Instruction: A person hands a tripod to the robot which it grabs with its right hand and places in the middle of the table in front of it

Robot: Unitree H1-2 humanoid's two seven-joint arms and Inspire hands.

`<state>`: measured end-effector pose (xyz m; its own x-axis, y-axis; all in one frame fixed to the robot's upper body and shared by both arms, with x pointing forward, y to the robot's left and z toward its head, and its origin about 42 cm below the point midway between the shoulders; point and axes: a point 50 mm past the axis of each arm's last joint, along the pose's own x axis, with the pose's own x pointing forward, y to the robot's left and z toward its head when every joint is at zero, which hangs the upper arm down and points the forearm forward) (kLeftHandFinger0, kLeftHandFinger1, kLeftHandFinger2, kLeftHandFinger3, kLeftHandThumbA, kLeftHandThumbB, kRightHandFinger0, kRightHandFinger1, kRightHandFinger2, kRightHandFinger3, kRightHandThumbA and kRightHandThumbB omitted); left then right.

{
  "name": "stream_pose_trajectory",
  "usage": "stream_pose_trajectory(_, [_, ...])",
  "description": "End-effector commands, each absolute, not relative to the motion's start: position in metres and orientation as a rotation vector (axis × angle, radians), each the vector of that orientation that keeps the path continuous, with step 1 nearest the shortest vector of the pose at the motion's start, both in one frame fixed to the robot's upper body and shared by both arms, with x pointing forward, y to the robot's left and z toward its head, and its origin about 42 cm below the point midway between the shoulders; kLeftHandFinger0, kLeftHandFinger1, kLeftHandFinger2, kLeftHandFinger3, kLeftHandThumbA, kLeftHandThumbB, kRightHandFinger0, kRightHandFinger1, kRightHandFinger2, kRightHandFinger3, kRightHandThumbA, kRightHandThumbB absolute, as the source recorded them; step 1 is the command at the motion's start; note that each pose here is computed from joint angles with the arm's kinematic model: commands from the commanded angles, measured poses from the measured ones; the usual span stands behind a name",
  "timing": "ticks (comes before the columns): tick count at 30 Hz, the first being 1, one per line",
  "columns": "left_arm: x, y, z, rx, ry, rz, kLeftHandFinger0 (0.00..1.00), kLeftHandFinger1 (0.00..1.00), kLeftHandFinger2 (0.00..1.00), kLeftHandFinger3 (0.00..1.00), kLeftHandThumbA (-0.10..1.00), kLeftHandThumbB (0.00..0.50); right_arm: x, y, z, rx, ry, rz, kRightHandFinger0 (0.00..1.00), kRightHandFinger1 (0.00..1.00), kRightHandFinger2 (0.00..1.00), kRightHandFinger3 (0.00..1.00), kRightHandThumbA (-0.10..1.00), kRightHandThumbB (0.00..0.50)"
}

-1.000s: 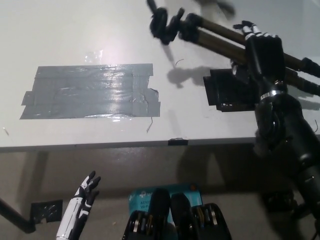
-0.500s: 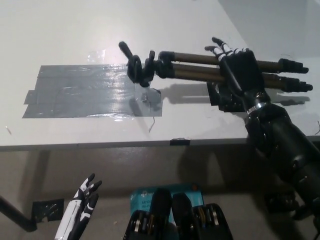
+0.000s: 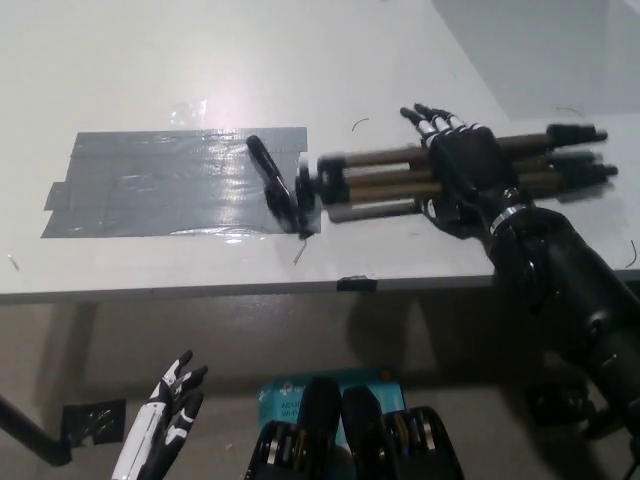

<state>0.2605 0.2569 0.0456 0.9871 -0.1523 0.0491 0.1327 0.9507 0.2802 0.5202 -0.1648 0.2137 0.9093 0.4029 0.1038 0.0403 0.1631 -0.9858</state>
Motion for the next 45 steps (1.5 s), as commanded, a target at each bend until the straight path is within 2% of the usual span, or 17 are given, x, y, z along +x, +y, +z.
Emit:
stream_pose_trajectory(1, [0.257, 0.258, 0.051, 0.274, -0.102, -0.173, 0.89, 0.90, 0.87, 1.00, 0.88, 0.220, 0.496, -0.137, 0.343, -1.250, -0.215, 0.750, 1.00, 1.00, 1.00, 1.00, 0.89, 0.500])
stream_pose_trajectory(7, [0.253, 0.258, 0.052, 0.255, -0.095, -0.177, 0.88, 0.90, 0.85, 1.00, 0.87, 0.217, 0.462, -0.126, 0.381, -1.154, -0.147, 1.033, 1.00, 1.00, 1.00, 1.00, 0.85, 0.500])
stream_pose_trajectory(11, [0.250, 0.260, 0.051, 0.255, -0.092, -0.171, 0.87, 0.89, 0.84, 1.00, 0.86, 0.209, 0.449, -0.124, 0.401, -0.969, -0.050, 1.226, 1.00, 1.00, 1.00, 1.00, 0.74, 0.500])
stream_pose_trajectory(16, [0.247, 0.261, 0.049, 0.262, -0.094, -0.180, 0.87, 0.88, 0.85, 1.00, 0.87, 0.203, 0.450, -0.143, 0.411, -0.804, -0.042, 1.325, 1.00, 1.00, 1.00, 1.00, 0.71, 0.500])
stream_pose_trajectory(19, [0.249, 0.262, 0.048, 0.264, -0.094, -0.180, 0.87, 0.88, 0.85, 1.00, 0.86, 0.206, 0.443, -0.158, 0.438, -0.776, -0.148, 1.274, 1.00, 1.00, 1.00, 1.00, 0.86, 0.500])
stream_pose_trajectory(23, [0.252, 0.261, 0.049, 0.264, -0.098, -0.178, 0.86, 0.86, 0.84, 1.00, 0.87, 0.207, 0.422, -0.189, 0.480, -0.638, -0.384, 1.156, 1.00, 1.00, 1.00, 1.00, 0.82, 0.500])
stream_pose_trajectory(26, [0.255, 0.260, 0.050, 0.267, -0.100, -0.181, 0.86, 0.86, 0.84, 1.00, 0.87, 0.209, 0.403, -0.208, 0.490, -0.595, -0.515, 1.100, 1.00, 1.00, 1.00, 1.00, 0.89, 0.500])
stream_pose_trajectory(27, [0.255, 0.261, 0.050, 0.263, -0.101, -0.179, 0.85, 0.86, 0.83, 1.00, 0.87, 0.214, 0.386, -0.219, 0.493, -0.585, -0.589, 1.039, 1.00, 1.00, 1.00, 1.00, 0.97, 0.500])
stream_pose_trajectory(29, [0.257, 0.258, 0.050, 0.254, -0.106, -0.178, 0.84, 0.86, 0.84, 1.00, 0.85, 0.216, 0.356, -0.236, 0.494, -0.523, -0.682, 0.982, 1.00, 1.00, 1.00, 1.00, 0.98, 0.486])
stream_pose_trajectory(32, [0.259, 0.261, 0.052, 0.271, -0.110, -0.175, 0.85, 0.94, 0.99, 1.00, 0.90, 0.237, 0.327, -0.246, 0.483, -0.414, -0.732, 0.953, 1.00, 1.00, 1.00, 1.00, 1.00, 0.499])
stream_pose_trajectory(33, [0.259, 0.261, 0.051, 0.272, -0.111, -0.175, 0.85, 0.94, 0.99, 1.00, 0.90, 0.237, 0.322, -0.247, 0.480, -0.396, -0.740, 0.944, 1.00, 1.00, 1.00, 1.00, 1.00, 0.499])
stream_pose_trajectory(34, [0.257, 0.260, 0.050, 0.283, -0.106, -0.176, 0.91, 1.00, 1.00, 1.00, 0.97, 0.260, 0.304, -0.249, 0.471, -0.361, -0.764, 0.913, 1.00, 1.00, 1.00, 1.00, 1.00, 0.500])
stream_pose_trajectory(36, [0.265, 0.255, 0.051, 0.282, -0.113, -0.179, 1.00, 1.00, 1.00, 1.00, 1.00, 0.287, 0.278, -0.255, 0.463, -0.402, -0.826, 0.831, 1.00, 1.00, 1.00, 1.00, 1.00, 0.499])
stream_pose_trajectory(38, [0.264, 0.256, 0.050, 0.290, -0.112, -0.186, 1.00, 1.00, 1.00, 1.00, 1.00, 0.308, 0.250, -0.259, 0.437, -0.341, -0.856, 0.787, 1.00, 1.00, 1.00, 1.00, 0.98, 0.475])
stream_pose_trajectory(39, [0.263, 0.256, 0.049, 0.298, -0.112, -0.191, 1.00, 1.00, 1.00, 1.00, 1.00, 0.302, 0.239, -0.261, 0.414, -0.230, -0.835, 0.779, 1.00, 1.00, 1.00, 1.00, 0.95, 0.490])
stream_pose_trajectory(42, [0.263, 0.255, 0.048, 0.293, -0.111, -0.200, 1.00, 1.00, 1.00, 1.00, 1.00, 0.301, 0.227, -0.262, 0.385, -0.139, -0.830, 0.729, 1.00, 1.00, 1.00, 1.00, 1.00, 0.500])
stream_pose_trajectory(45, [0.265, 0.255, 0.049, 0.295, -0.111, -0.204, 1.00, 1.00, 1.00, 1.00, 1.00, 0.302, 0.211, -0.261, 0.341, 0.006, -0.800, 0.652, 1.00, 1.00, 1.00, 1.00, 0.95, 0.476])
